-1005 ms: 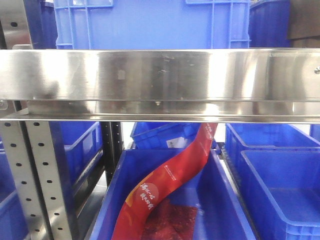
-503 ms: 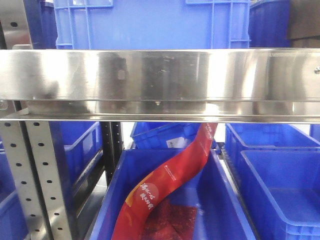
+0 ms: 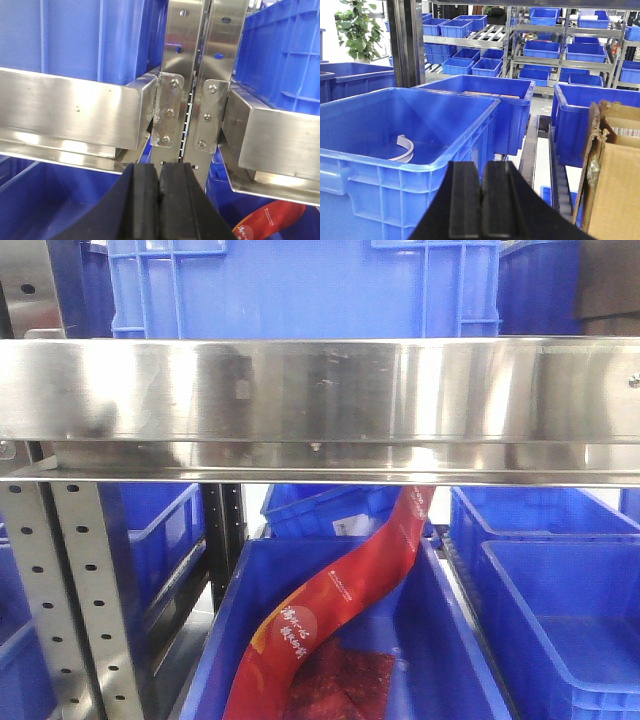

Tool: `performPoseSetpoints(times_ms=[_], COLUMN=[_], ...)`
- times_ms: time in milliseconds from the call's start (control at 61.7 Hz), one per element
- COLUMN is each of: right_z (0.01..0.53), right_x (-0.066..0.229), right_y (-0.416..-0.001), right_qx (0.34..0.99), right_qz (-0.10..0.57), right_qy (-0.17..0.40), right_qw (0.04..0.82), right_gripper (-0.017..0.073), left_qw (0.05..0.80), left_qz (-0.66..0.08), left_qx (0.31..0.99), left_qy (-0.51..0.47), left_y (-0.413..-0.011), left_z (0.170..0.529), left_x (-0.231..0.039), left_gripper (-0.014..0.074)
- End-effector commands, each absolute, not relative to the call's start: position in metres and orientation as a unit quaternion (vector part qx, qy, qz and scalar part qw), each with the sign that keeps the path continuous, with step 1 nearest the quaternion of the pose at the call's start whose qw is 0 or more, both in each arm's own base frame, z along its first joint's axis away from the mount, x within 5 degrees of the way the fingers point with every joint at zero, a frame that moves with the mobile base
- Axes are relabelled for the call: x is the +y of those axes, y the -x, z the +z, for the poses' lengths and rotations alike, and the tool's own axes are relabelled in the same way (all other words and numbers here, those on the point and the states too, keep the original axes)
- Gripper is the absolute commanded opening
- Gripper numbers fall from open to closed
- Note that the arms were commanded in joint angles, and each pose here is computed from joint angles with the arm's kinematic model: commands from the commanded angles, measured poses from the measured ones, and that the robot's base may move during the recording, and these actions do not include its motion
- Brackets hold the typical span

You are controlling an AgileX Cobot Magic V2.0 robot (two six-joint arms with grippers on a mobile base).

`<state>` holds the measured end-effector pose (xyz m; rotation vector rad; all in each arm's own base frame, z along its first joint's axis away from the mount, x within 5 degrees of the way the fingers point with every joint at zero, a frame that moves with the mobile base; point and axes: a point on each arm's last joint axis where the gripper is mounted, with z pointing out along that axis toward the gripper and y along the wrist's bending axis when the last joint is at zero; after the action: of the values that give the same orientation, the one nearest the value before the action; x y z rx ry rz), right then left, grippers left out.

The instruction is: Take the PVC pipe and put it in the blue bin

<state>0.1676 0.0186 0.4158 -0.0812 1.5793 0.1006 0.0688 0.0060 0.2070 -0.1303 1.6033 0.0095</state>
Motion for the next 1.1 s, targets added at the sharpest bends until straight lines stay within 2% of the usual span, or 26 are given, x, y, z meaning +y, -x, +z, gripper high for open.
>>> performPoseSetpoints(times_ms=[0,1086], right_z=[0.418,0.4189], right_x=[0.0173,0.0173], right_y=[-0.1654,-0.1654], right_qx=[0.7,0.697], right_qz=[0.039,0.039], right_qy=[0.037,0.037], right_qw=[0.712,0.715], right_gripper=[-0.0169,-0.0169], left_qw=[0.703,0.703], left_qz=[0.003,0.003], left_qx=[0.709,0.709], left_qy=[0.06,0.06], left_y=[-0.0683,-0.0683], left_z=[0.2082,0.2082], left_x=[0.0062,0.0062], left_gripper=[-0.0111,-0.0111])
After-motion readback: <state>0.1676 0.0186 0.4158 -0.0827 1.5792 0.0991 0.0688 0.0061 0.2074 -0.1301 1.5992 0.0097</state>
